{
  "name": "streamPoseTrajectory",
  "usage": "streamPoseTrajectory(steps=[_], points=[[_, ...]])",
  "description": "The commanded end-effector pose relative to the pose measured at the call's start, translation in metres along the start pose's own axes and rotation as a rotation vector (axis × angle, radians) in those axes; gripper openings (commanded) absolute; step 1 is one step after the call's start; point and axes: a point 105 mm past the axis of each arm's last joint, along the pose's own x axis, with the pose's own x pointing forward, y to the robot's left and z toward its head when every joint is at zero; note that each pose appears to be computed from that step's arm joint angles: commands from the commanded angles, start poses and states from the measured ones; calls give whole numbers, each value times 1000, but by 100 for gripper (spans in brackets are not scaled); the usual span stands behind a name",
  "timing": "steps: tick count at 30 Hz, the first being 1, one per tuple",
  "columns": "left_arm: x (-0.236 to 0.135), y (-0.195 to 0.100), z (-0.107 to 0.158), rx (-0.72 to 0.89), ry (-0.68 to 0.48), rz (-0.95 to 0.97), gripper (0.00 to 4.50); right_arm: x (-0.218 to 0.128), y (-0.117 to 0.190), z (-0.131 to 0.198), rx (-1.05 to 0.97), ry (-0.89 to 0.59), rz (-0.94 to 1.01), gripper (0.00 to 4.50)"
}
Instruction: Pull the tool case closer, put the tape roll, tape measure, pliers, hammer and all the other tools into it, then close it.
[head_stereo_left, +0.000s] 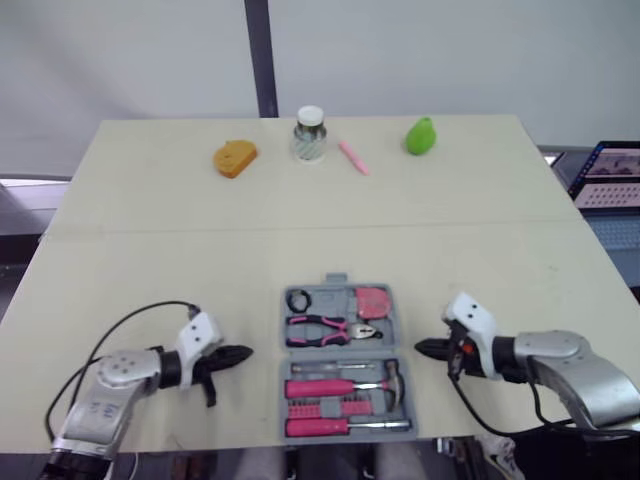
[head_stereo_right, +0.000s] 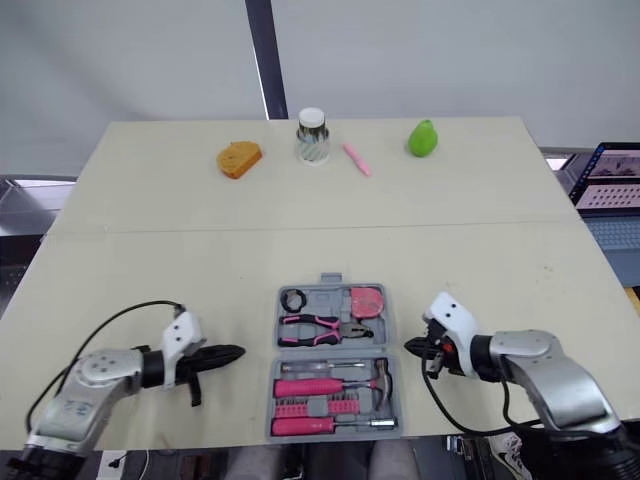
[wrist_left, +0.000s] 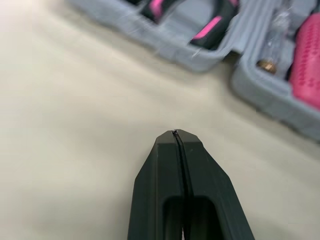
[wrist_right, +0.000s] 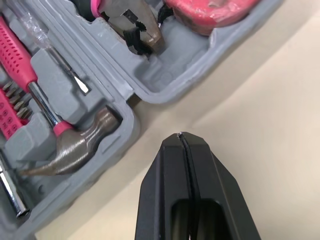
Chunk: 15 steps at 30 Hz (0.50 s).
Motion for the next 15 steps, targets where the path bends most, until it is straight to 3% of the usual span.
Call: streamPoseTrajectory(steps=[1,7,15], points=[[-10,-12,33,71,-120,-68,1,-14,-3,13,-19,-53,16,1],[-4,-49,72,189,-236,-208,1,-24,-11,34,34,-144,24,1],[29,-87,55,298,-239,-314,1,-21,-25,52,78,-195,44,1]])
